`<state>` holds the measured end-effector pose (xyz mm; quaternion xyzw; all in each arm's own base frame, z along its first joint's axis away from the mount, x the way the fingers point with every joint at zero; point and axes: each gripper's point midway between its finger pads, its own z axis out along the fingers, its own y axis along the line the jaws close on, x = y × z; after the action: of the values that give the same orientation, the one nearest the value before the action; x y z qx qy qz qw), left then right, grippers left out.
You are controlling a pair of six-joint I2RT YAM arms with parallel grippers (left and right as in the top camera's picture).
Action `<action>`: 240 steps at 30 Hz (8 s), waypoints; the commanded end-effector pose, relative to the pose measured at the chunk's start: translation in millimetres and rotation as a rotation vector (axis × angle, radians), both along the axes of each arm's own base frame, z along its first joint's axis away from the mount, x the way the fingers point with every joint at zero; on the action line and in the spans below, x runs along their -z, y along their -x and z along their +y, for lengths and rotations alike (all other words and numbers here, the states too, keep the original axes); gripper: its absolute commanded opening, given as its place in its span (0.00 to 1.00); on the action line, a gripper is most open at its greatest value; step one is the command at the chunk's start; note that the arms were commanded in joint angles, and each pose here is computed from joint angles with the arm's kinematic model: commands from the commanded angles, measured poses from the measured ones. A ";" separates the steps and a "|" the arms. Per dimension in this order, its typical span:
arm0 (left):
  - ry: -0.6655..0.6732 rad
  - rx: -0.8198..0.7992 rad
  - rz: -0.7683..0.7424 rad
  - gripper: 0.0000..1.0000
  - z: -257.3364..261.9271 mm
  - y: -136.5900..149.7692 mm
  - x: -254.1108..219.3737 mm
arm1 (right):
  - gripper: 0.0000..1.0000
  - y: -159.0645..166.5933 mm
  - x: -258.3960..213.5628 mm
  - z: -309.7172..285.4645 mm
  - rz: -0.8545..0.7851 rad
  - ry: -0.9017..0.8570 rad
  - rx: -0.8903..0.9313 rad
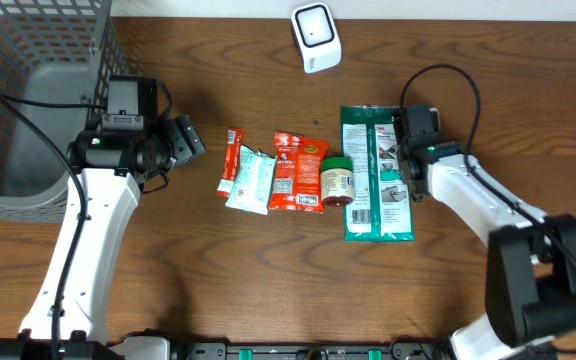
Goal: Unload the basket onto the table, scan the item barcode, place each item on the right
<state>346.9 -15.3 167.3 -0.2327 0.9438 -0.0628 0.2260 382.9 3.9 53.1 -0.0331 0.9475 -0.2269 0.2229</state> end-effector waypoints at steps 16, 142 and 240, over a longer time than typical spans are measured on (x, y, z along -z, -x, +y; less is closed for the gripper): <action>-0.019 0.007 -0.002 0.92 3.1 -1.4 -2.1 | 0.65 9.1 -12.2 0.1 0.067 -0.468 -0.099; -0.019 0.007 -0.002 0.92 3.1 -1.4 -2.1 | 0.01 -265.1 -32.8 227.0 -0.277 -0.777 -0.147; -0.019 0.007 -0.002 0.92 3.1 -1.4 -2.1 | 0.01 96.0 -22.0 -253.5 0.234 -0.147 1.121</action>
<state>346.4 -15.2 167.0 -0.2327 0.9441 -0.0625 0.2250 303.3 -231.8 68.6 0.4035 0.8770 -0.2578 -0.0400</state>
